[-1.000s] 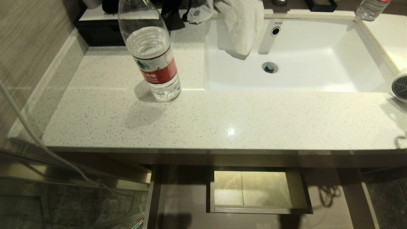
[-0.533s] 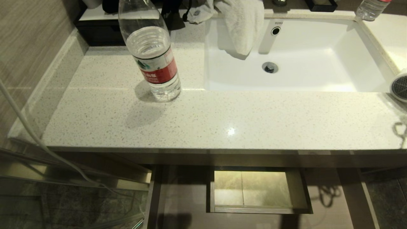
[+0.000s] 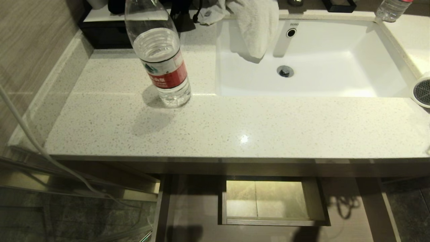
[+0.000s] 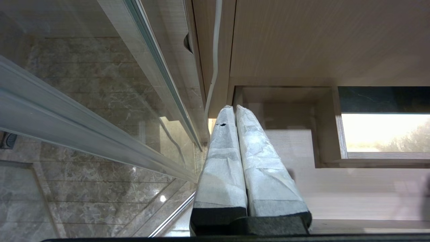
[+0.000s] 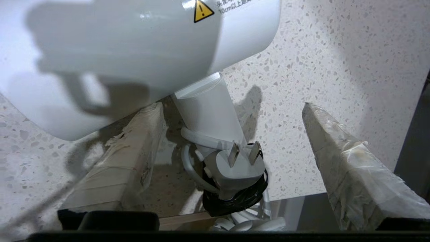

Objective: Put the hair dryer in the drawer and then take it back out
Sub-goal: Pick up the hairdryer

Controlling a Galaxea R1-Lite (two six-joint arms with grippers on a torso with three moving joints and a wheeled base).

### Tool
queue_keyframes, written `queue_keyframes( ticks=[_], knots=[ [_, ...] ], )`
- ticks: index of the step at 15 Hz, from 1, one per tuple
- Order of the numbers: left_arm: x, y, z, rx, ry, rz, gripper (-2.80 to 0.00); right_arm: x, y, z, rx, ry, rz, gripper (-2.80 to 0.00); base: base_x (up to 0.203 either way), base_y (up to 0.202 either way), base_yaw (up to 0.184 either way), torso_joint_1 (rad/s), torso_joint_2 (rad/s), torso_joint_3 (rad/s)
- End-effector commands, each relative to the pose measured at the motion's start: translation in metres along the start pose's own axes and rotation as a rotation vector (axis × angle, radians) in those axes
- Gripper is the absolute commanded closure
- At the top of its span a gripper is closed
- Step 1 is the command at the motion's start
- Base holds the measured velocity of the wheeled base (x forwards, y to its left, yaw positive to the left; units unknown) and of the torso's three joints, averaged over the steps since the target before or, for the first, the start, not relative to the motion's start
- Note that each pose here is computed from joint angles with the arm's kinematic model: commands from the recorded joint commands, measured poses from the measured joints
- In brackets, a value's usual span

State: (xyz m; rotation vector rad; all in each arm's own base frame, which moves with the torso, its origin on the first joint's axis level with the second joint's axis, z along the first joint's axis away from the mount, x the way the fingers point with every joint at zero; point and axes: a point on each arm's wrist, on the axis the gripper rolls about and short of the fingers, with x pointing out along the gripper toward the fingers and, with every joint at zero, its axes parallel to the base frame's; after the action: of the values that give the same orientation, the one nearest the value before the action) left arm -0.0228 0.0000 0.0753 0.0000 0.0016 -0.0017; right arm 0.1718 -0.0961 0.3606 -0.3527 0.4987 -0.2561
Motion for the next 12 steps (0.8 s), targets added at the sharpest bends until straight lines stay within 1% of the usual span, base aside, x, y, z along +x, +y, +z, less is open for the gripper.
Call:
queue_keyframes(
  ticks=[1, 6, 12],
  knots=[
    [0.0, 0.0, 0.0, 0.0, 0.0, 0.0, 0.0, 0.008, -0.003, -0.001, 0.006, 0.02, 0.018, -2.8, 0.0, 0.0, 0.0, 0.0, 0.0, 0.0],
    [0.0, 0.0, 0.0, 0.0, 0.0, 0.0, 0.0, 0.014, -0.001, -0.002, 0.005, 0.0, 0.103, -2.8, 0.0, 0.0, 0.0, 0.0, 0.0, 0.0],
    [0.0, 0.0, 0.0, 0.0, 0.0, 0.0, 0.0, 0.019, -0.001, -0.006, 0.012, 0.034, 0.118, -2.8, 0.0, 0.0, 0.0, 0.0, 0.0, 0.0]
  ],
)
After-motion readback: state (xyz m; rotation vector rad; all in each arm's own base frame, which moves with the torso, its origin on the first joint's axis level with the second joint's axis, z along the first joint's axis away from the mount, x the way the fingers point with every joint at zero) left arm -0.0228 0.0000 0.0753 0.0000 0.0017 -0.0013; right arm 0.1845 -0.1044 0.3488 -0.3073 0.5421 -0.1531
